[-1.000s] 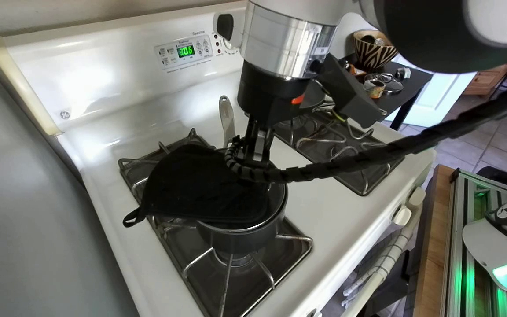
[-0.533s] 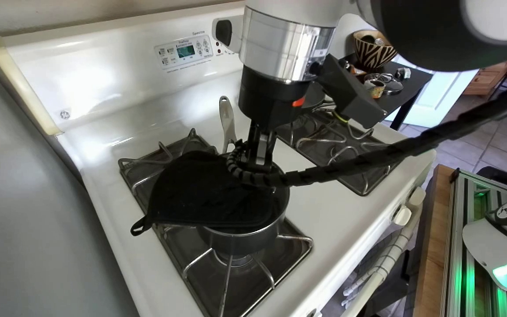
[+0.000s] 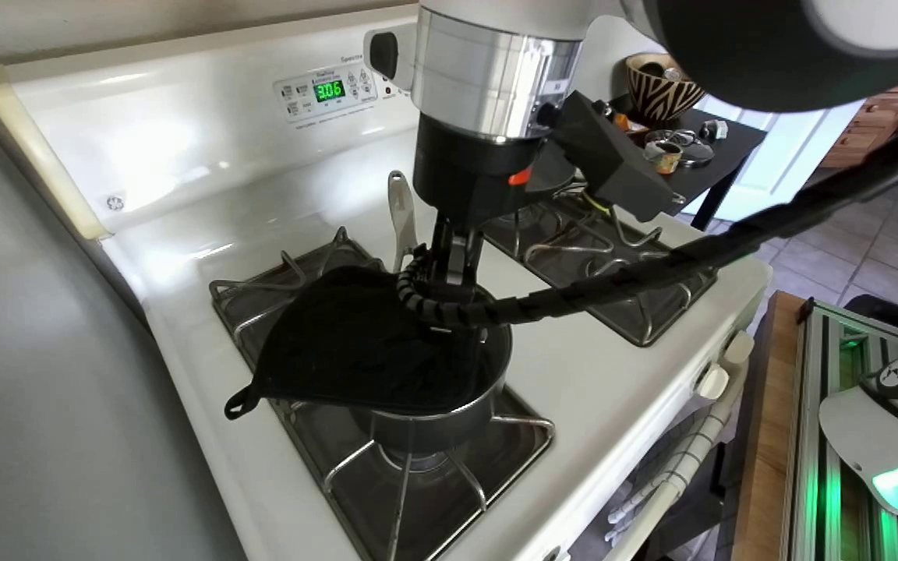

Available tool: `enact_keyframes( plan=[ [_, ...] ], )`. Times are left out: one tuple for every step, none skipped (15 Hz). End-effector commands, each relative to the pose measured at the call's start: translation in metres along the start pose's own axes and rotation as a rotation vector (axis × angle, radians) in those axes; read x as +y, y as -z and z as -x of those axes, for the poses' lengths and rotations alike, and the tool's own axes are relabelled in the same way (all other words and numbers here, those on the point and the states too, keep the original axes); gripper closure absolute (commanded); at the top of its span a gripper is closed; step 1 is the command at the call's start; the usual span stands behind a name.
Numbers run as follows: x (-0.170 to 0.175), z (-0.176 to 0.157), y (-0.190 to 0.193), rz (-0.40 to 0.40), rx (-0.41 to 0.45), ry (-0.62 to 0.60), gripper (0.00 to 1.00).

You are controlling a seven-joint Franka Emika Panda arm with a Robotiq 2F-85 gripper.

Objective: Use the black pot holder to place the glass lid on the pot.

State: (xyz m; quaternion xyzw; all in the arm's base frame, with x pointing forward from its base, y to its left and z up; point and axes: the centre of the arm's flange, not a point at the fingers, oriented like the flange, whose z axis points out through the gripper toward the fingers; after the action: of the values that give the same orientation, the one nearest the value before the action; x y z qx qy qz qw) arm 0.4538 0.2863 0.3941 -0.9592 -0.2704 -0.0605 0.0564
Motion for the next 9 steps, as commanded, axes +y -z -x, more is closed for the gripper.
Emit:
enact_keyframes(
  plan=[
    [-0.005, -0.007, 0.003, 0.0, -0.014, 0.004, 0.3],
    [-0.005, -0.007, 0.004, 0.001, -0.01, 0.004, 0.44],
    [-0.005, -0.008, 0.005, 0.002, -0.007, 0.004, 0.58],
    [-0.005, -0.008, 0.007, 0.002, -0.004, 0.004, 0.58],
    [-0.005, -0.009, 0.009, 0.003, 0.001, 0.003, 0.66],
    [-0.005, -0.01, 0.01, 0.005, 0.005, 0.002, 0.77],
    [-0.005, -0.01, 0.012, 0.005, 0.009, 0.002, 0.84],
    [-0.004, -0.011, 0.013, 0.006, 0.013, 0.0, 0.93],
    [-0.003, -0.011, 0.014, 0.005, 0.014, -0.001, 1.0]
  ],
)
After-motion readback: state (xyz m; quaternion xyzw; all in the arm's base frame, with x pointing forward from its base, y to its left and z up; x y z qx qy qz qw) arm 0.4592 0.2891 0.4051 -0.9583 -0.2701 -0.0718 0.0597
